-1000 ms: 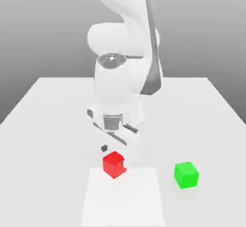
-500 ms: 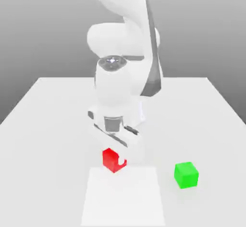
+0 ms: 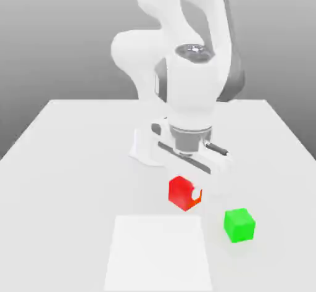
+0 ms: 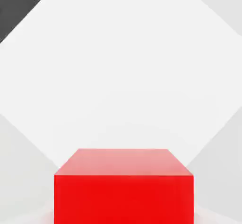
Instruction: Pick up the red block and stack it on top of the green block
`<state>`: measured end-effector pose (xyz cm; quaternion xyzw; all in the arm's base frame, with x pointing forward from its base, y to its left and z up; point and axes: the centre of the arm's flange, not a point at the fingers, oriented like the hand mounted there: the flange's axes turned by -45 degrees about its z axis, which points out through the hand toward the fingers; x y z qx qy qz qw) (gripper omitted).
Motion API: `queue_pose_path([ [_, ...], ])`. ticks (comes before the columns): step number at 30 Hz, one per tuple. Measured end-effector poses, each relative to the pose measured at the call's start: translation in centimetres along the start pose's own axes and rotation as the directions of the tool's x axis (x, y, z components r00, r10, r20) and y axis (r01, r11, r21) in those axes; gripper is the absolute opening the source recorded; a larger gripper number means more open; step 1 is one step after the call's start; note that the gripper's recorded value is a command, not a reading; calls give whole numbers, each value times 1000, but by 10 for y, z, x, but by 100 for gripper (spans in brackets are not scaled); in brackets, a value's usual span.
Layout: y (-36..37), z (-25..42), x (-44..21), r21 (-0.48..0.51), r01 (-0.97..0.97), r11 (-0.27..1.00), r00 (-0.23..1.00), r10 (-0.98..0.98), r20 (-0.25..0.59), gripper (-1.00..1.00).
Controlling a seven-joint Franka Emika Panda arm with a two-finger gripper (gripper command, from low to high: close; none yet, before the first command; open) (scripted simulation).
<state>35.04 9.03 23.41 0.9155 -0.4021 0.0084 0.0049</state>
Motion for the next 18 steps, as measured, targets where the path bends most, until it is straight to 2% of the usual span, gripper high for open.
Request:
queue_pose_path([
  [8,-54,-10,-66,4,4,1000,1000,-4,16,-100],
  [14,-59,40,-72,4,2,1000,1000,-2,16,-100],
  [15,-58,48,-73,4,4,1000,1000,-4,17,100],
  [18,-58,48,-73,4,4,1000,1000,-4,17,100],
])
